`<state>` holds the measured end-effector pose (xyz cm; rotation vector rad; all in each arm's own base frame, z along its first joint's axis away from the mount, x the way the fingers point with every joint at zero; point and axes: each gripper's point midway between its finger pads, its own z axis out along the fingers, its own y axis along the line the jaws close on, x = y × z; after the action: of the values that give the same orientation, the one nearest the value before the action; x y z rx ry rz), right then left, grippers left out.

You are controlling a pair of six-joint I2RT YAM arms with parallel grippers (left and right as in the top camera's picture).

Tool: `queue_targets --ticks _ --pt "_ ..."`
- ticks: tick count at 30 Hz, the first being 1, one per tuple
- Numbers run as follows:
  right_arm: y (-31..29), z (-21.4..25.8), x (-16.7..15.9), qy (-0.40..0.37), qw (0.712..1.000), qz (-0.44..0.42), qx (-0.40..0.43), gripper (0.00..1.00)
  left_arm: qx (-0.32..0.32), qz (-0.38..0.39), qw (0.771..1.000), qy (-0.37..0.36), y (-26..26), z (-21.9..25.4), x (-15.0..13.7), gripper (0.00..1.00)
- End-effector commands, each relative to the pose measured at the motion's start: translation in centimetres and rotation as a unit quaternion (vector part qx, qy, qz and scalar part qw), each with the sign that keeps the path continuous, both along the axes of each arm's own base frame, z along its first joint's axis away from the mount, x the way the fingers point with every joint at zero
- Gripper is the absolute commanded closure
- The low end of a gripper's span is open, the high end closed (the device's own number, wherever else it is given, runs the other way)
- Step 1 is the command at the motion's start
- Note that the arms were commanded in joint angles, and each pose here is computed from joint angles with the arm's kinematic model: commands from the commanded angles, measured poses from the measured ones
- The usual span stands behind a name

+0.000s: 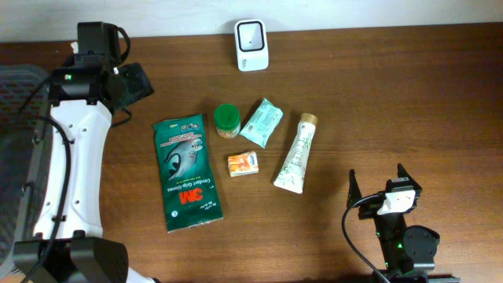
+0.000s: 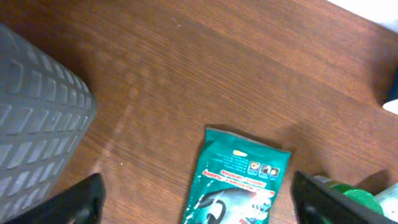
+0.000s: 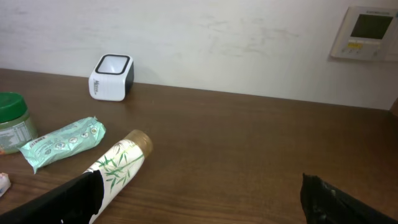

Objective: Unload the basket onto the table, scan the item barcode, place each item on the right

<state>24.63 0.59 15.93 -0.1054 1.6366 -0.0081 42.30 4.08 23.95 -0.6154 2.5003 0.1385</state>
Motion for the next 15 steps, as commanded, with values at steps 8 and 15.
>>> queue_targets --ticks 8,15 --pt "0.1 -0.2 0.0 0.002 1.000 0.004 0.006 0.02 0.000 0.002 1.000 -0.004 0.1 0.4 0.1 0.01" --pt "0.1 -0.2 0.0 0.002 1.000 0.002 0.006 0.02 -0.014 -0.053 0.999 -0.001 -1.2 0.2 0.4 0.00"
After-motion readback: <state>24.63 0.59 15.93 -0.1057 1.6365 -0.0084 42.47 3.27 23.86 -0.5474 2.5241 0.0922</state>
